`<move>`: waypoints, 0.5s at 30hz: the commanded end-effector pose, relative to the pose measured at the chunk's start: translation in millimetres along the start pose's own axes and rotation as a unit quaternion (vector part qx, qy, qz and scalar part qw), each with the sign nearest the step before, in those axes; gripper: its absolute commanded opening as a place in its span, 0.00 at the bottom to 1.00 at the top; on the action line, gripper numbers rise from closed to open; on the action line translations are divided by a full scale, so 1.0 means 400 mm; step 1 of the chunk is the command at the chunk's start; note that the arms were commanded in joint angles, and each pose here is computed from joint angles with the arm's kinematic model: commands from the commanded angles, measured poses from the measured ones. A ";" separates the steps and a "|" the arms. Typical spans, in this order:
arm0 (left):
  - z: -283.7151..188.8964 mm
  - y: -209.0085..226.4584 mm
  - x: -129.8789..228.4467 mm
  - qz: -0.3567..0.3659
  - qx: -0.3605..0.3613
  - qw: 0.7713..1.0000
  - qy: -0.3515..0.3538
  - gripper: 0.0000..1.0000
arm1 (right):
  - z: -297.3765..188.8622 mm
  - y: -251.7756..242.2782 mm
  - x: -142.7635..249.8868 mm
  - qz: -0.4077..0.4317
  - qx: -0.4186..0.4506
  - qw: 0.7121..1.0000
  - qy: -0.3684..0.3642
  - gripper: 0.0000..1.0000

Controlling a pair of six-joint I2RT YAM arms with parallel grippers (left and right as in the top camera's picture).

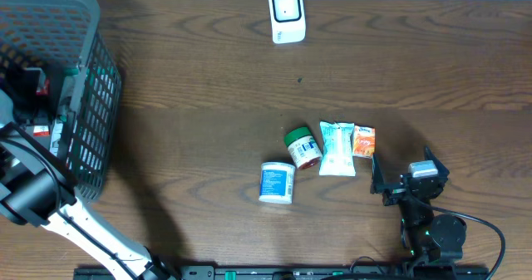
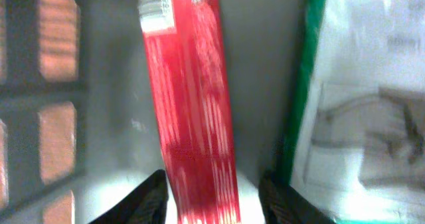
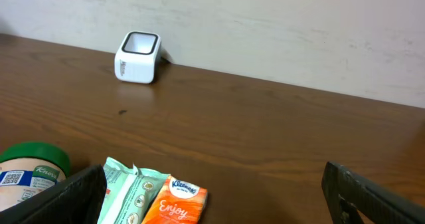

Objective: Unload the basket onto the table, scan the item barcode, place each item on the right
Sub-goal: 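Close the left gripper on the red snack stick in the basket, then lift the red stick out of the basket toward the table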

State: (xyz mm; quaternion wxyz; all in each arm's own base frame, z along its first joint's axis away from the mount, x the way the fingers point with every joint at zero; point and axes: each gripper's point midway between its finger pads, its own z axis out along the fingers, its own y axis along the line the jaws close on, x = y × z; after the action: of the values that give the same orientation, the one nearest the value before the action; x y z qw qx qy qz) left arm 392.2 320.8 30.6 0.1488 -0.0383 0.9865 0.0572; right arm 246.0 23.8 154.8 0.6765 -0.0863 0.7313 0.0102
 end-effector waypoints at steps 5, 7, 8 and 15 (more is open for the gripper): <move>0.080 -0.003 -0.001 -0.127 0.006 0.992 -0.004 0.51 | 0.000 0.005 0.001 0.007 -0.005 1.000 0.000 0.99; 0.085 -0.007 0.007 -0.127 0.008 0.992 0.000 0.51 | 0.000 0.005 0.001 0.007 -0.005 1.000 0.000 0.99; 0.089 -0.009 0.012 -0.128 0.009 0.992 0.002 0.51 | 0.000 0.005 0.001 0.007 -0.005 1.000 0.000 0.99; 0.126 -0.039 0.065 -0.132 0.021 0.991 0.024 0.51 | 0.000 0.005 0.001 0.007 -0.005 1.000 0.000 0.99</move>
State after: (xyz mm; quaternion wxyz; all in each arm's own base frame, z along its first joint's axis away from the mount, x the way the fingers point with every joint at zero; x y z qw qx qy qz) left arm 411.9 328.8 27.9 0.1995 -0.1490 0.9673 0.0474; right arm 246.0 23.7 154.8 0.6765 -0.0861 0.7313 0.0100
